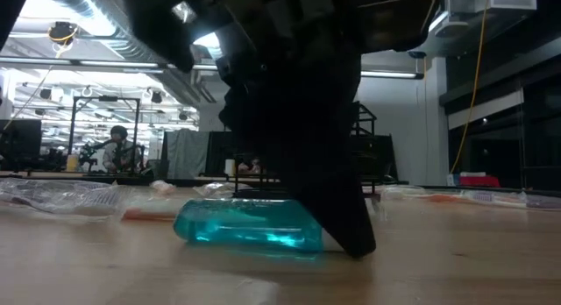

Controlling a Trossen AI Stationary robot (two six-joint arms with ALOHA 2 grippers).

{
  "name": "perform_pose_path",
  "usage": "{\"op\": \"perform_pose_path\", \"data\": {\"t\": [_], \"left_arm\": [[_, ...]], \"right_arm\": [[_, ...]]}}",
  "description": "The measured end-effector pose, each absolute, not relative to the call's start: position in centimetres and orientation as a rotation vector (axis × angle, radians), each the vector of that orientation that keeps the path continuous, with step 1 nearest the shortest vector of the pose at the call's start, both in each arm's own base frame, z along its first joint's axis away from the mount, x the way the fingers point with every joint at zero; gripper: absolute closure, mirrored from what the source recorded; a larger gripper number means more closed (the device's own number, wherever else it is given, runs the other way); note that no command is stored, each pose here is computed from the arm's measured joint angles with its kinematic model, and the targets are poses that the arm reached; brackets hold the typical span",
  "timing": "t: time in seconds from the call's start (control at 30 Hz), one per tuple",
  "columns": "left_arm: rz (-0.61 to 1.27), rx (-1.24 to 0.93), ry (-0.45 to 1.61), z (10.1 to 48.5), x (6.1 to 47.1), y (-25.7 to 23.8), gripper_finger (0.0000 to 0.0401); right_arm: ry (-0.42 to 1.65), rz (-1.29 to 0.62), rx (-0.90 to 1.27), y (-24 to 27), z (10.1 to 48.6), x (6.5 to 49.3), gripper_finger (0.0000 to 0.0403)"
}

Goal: Pick & Place toothbrushing station
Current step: Put the blue mouthwash into the wire organizer

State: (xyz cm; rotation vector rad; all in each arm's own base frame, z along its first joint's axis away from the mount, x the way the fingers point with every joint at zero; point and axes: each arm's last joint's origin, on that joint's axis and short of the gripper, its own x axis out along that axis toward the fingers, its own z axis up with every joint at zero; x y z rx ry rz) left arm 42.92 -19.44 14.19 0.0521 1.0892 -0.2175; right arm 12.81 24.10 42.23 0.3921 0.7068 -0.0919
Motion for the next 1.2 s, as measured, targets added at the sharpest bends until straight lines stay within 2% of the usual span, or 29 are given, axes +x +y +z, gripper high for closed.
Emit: {"op": "perform_pose_path", "data": {"t": [0.13,0.3,0.47,0.7,0.97,1.2], "left_arm": [[-0.193,0.058,1.047,16.0,43.7,-19.7,0.0310],[-0.053,0.027,0.925,19.6,44.9,-19.8,0.0310],[0.291,-0.072,0.781,23.6,43.8,-18.9,0.0310],[0.726,-0.162,0.569,27.3,39.6,-18.5,0.0310],[0.950,-0.326,0.207,26.4,37.2,-19.4,0.0310],[0.982,-0.373,-0.087,22.8,35.3,-19.8,0.0310]], "right_arm": [[0.707,-0.091,0.391,24.1,42.2,12.8,0.0303],[0.707,-0.090,0.391,24.1,42.2,12.8,0.0303],[0.703,-0.068,0.385,24.4,42.3,12.2,0.0303],[0.612,-0.059,0.361,24.9,42.5,11.1,0.0303],[0.568,-0.047,0.326,25.2,42.6,10.5,0.0303],[0.563,-0.046,0.329,25.2,42.6,10.5,0.0303]]}}
